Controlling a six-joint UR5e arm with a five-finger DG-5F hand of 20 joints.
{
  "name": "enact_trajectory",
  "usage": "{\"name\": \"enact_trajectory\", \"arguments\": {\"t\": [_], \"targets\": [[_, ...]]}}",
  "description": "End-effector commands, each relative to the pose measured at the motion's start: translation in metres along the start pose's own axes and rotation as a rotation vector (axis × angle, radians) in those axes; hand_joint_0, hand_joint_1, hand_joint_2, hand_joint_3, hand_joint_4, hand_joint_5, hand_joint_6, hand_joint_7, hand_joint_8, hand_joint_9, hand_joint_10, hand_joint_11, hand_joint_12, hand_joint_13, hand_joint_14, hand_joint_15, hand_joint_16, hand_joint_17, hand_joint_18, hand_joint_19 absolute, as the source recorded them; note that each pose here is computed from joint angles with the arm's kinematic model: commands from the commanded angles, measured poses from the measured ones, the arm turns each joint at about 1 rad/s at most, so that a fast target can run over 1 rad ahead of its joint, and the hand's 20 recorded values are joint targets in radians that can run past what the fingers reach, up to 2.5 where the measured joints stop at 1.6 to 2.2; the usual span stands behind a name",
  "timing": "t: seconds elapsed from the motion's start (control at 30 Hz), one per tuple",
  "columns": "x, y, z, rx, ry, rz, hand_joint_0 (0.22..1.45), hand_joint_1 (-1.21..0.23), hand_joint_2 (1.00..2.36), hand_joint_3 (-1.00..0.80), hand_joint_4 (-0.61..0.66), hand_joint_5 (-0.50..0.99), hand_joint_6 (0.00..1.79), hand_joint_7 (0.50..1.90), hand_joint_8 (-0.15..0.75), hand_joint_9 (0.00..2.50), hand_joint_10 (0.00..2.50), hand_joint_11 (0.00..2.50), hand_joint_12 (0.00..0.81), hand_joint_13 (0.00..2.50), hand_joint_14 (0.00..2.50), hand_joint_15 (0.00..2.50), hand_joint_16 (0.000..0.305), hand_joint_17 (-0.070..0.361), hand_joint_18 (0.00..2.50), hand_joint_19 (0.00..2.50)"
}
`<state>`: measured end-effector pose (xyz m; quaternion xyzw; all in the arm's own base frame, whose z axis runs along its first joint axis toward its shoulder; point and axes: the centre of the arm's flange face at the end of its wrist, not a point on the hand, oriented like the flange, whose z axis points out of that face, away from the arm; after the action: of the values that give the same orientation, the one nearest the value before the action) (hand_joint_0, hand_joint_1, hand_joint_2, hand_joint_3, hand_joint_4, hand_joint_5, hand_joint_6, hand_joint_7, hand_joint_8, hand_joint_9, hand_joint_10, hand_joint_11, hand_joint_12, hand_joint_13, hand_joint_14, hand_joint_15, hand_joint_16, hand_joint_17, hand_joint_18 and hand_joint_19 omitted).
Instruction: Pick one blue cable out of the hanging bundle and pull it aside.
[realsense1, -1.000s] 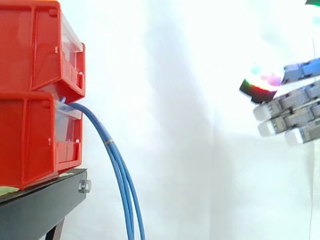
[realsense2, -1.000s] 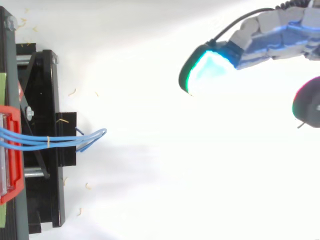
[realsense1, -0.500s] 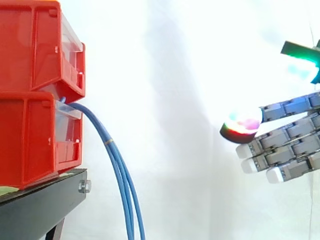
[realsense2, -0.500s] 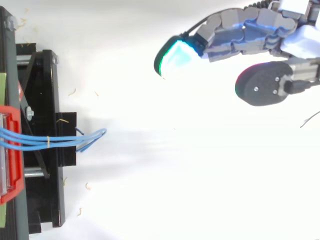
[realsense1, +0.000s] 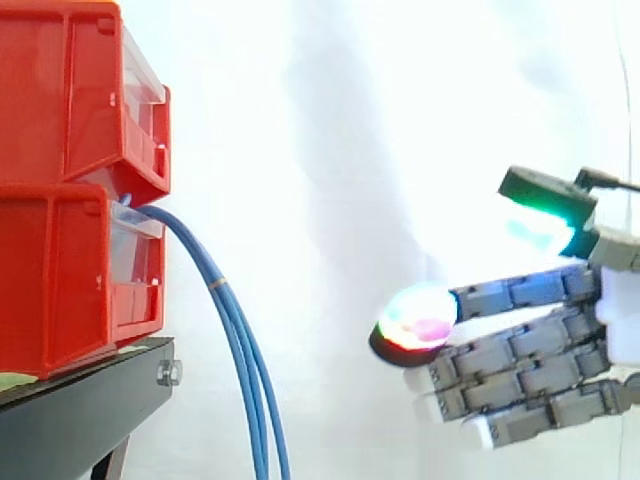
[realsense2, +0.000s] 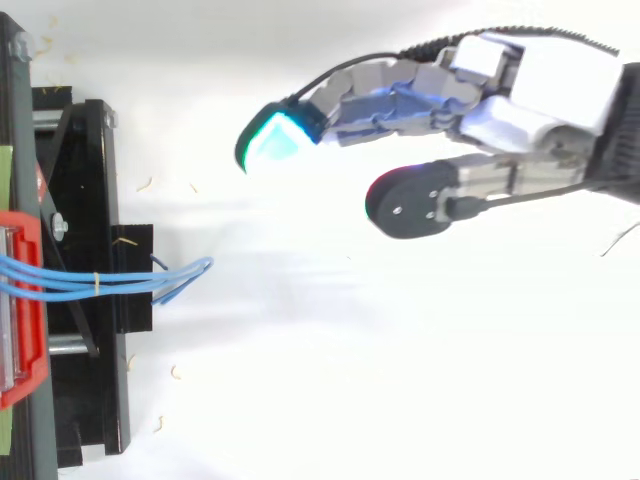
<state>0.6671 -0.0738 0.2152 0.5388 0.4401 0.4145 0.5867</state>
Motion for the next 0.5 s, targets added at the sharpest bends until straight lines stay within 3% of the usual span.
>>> {"name": "enact_trajectory", "arguments": {"t": [0.0, 0.2, 0.3, 0.47], "targets": [[0.008, -0.014, 0.009, 0.003, 0.009, 0.003, 0.50, -0.50, 1.00, -0.45, 0.23, -0.21, 0.50, 0.71, 0.283, 0.40, 0.00, 0.00, 0.376, 0.33, 0.01, 0.12, 0.061, 0.138, 0.32, 0.26], [0.019, -0.022, 0.028, -0.009, 0.009, 0.004, 0.50, -0.50, 1.00, -0.46, 0.23, -0.21, 0.50, 0.71, 0.284, 0.40, 0.00, 0.00, 0.375, 0.34, 0.00, 0.13, 0.061, 0.138, 0.32, 0.26], [0.022, -0.044, 0.045, 0.005, 0.009, 0.011, 0.50, -0.50, 1.00, -0.45, 0.23, -0.21, 0.50, 0.71, 0.284, 0.41, 0.00, 0.00, 0.375, 0.34, 0.00, 0.12, 0.061, 0.138, 0.32, 0.26], [0.034, -0.062, 0.071, 0.005, 0.030, 0.055, 0.50, -0.50, 1.00, -0.45, 0.24, -0.21, 0.50, 0.71, 0.283, 0.41, 0.00, 0.00, 0.375, 0.34, 0.00, 0.12, 0.061, 0.138, 0.32, 0.27]]}}
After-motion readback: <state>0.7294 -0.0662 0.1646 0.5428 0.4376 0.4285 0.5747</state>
